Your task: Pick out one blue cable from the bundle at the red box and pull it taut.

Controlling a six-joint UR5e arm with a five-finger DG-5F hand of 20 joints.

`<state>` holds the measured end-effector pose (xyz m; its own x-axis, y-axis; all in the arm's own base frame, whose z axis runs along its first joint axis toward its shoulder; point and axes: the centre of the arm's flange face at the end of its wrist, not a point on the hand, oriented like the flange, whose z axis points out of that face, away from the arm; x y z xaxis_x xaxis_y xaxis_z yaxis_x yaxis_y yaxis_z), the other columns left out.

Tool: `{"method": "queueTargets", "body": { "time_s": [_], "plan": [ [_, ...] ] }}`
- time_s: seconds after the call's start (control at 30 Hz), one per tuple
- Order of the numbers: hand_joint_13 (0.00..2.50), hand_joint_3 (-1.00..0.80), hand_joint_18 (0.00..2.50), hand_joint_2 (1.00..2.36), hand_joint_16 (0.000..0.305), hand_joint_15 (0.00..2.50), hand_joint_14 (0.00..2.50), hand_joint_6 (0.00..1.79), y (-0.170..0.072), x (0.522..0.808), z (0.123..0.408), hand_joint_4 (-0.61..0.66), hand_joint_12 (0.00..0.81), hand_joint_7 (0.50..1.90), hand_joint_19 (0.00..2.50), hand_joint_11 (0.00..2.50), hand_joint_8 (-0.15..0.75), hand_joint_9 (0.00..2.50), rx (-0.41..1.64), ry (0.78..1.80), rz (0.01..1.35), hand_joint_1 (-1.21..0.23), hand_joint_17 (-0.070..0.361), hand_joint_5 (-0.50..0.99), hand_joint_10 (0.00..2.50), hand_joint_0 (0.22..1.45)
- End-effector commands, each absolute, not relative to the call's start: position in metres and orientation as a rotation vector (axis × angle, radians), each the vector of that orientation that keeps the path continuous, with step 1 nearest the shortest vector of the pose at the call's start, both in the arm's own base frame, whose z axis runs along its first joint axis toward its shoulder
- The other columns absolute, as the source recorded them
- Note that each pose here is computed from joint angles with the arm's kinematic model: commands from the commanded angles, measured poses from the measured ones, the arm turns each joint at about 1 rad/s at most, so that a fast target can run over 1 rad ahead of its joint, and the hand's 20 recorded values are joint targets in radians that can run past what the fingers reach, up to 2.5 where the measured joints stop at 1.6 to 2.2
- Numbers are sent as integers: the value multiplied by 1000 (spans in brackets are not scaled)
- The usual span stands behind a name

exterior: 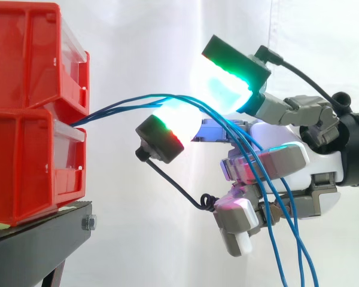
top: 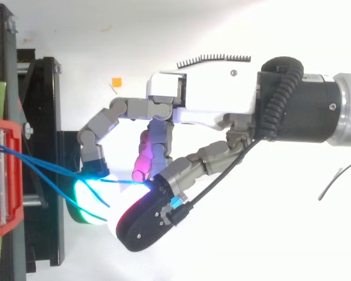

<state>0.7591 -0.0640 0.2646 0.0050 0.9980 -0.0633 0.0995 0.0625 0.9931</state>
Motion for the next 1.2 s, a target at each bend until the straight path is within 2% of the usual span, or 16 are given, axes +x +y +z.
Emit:
{"method": "queueTargets", "body": {
  "time_s": [0.0,0.13,0.23,0.37,0.47,0.53,0.63,0.67,0.8,0.87,1.0,1.07,1.13,1.17],
  "plan": [
    [1210,-500,886,1000,54,691,24,791,-64,758,263,-374,304,989,761,737,178,1672,1246,1315,1103,-770,121,22,27,387],
    [1190,-500,869,1000,49,709,26,792,-63,758,263,-407,278,924,769,756,173,1652,1241,1324,1107,-974,109,23,30,400],
    [1176,-500,873,1000,49,716,25,790,-63,758,263,-397,274,914,761,754,169,1633,1240,1325,1108,-998,110,23,30,399],
    [1150,-500,746,1000,51,715,26,789,-64,757,263,-359,283,898,725,757,174,1606,1238,1331,1112,-1037,115,22,30,384],
    [1143,-500,760,1000,52,703,25,786,-65,757,263,-347,289,908,722,742,170,1602,1238,1336,1112,-997,117,20,31,377],
    [1143,-500,775,1000,54,705,25,754,-66,756,263,-329,298,936,721,730,178,1592,1238,1342,1114,-900,121,23,28,369],
    [1129,-500,768,1000,55,698,25,681,-64,756,263,-310,303,1045,720,717,180,1564,1235,1346,1119,-811,123,29,28,375],
    [1125,-500,759,1000,54,701,25,642,-64,756,263,-302,305,1124,722,719,186,1550,1235,1346,1119,-792,123,31,26,380],
    [1098,-500,727,1000,52,709,24,590,-64,757,263,-273,296,1228,729,735,181,1519,1233,1344,1121,-763,118,31,29,412],
    [1096,-500,723,1000,52,710,24,583,-64,757,263,-274,297,1233,731,733,187,1516,1233,1344,1121,-753,117,31,29,417],
    [1064,-500,670,1000,46,736,27,567,-64,757,265,-292,272,1286,758,752,162,1487,1232,1342,1121,-635,103,25,30,501],
    [1051,-500,648,1000,43,739,29,568,-65,757,265,-297,262,1306,781,762,155,1477,1234,1342,1119,-639,97,21,29,537],
    [1013,-463,631,1003,43,744,29,585,-65,756,265,-226,276,1363,789,774,168,1427,1234,1345,1120,-693,97,12,32,555],
    [982,-419,623,1007,44,741,27,630,-65,756,266,-202,280,1289,790,781,175,1383,1234,1346,1121,-707,99,-2,32,553]
  ]
}}
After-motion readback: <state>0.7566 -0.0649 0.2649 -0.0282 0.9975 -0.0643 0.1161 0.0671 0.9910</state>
